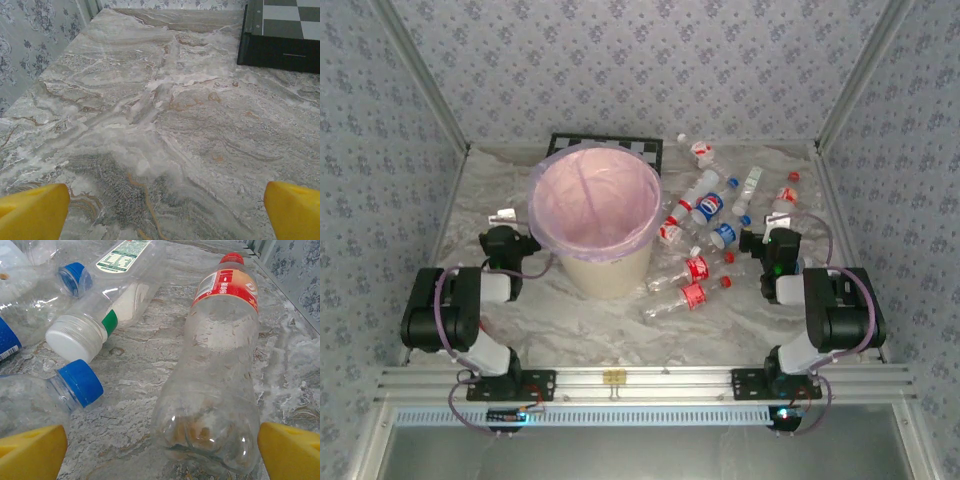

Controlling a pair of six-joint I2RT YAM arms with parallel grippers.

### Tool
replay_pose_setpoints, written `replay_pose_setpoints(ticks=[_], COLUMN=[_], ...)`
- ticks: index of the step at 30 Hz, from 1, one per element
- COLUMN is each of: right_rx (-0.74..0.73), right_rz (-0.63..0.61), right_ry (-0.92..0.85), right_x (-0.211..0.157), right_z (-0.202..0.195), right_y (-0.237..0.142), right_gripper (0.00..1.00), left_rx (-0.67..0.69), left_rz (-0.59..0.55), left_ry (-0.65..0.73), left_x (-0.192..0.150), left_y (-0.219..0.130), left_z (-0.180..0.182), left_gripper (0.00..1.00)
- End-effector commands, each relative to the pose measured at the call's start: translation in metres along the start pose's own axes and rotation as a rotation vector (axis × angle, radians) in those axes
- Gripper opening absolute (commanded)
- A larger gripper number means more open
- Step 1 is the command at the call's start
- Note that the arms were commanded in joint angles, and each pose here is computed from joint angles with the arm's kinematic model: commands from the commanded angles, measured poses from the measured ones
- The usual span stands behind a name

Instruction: Put the plastic bottles in the bin

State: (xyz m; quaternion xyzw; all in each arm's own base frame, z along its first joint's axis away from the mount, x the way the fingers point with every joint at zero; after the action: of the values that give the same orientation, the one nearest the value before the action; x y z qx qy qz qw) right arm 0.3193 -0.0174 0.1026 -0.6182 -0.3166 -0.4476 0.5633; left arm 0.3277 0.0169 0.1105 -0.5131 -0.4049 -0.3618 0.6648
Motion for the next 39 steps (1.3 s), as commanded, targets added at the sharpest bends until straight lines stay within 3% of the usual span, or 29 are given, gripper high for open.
replay_pose_setpoints(ticks=[1, 31, 39], right_rx=[0.004, 0.005, -0.034], right_rz=[-0.038, -0.037, 0.052], right_ry=[0.013, 0.015, 0.052], right_x=[0.012, 0.012, 0.085], right_z=[0.000, -0.001, 0.000], right_y=[0.001, 0.001, -0.036], right_gripper=[1.00, 1.00, 1.00], left_rx=[-0.006, -0.014, 0.143], left_rz=[-0.034, -0.042, 0.019], left_ry=[0.000, -0.008, -0.086], left_x=[0.006, 0.008, 0.040], left_y=[-0.001, -0.001, -0.045], left_z=[0.001, 0.002, 0.029], left_gripper=[1.00, 1.00, 1.00])
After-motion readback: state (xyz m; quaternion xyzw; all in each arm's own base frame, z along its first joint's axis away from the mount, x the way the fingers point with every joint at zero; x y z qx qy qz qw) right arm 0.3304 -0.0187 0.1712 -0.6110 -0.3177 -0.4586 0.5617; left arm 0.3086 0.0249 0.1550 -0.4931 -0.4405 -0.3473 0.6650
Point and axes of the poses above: each hand's point on the last joint's axis, 136 mm out from that joint toward the fingers, its own y axis out along the fingers, its own z axis along the line the jaws close on, x = y × z, the point moved 7 cm from there along -y, back along the fingers, and after that the axes turned 7 degrees about y, right-handed, at the moved point
